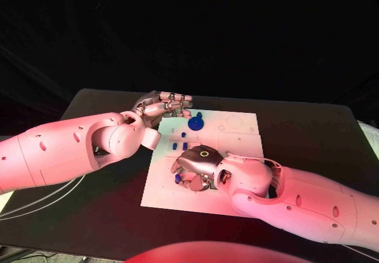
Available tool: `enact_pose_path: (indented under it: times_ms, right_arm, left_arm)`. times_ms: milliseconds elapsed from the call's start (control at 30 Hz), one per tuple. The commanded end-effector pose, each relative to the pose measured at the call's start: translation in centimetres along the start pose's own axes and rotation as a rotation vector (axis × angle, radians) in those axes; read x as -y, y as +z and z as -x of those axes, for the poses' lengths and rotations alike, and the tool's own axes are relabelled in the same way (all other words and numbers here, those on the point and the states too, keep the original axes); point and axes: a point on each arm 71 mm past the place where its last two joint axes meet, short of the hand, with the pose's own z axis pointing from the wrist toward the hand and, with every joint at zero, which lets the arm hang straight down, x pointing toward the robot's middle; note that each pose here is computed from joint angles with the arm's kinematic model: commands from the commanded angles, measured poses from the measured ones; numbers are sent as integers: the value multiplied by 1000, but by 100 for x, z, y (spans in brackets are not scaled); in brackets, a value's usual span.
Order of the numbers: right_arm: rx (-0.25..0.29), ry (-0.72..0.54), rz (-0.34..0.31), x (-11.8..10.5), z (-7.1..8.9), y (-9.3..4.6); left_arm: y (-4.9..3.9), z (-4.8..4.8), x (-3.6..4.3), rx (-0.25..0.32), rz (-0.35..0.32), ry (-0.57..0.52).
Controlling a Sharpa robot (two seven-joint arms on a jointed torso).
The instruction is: Assemble the parts on the task board
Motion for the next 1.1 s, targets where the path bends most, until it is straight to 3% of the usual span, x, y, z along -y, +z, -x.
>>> enact_pose_path:
  times_ms: [33, 233, 367, 467, 533, 667, 800, 933, 1100]
  right_arm:
    - [32, -7, -3, 8, 20, -5]
    - [100, 15, 1, 37, 61, -63]
    - [190, 46, 12, 82, 131, -188]
    - [281, 95, -6, 209, 237, -384]
    - [312, 163, -51, 341, 300, -546]
    - [286, 304, -205, 646, 364, -884]
    - [212, 386, -379, 908, 334, -1246]
    - [163, 406, -511, 1049, 237, -1530]
    - [121, 368, -633, 1157, 149, -1759]
  left_arm:
    - [3, -21, 8, -17, -9, -1]
    - [3, -19, 7, -18, -8, -1]
    - [3, -12, 6, -17, -7, -1]
    - [1, -5, 6, -16, -6, -1]
    - [-1, 0, 6, -15, -6, 0]
    - [-9, 18, 6, -10, -6, 1]
    - [-19, 38, 6, -5, -5, 3]
    - [-26, 55, -1, -1, -3, 5]
    - [-36, 72, -32, 3, 5, 7]
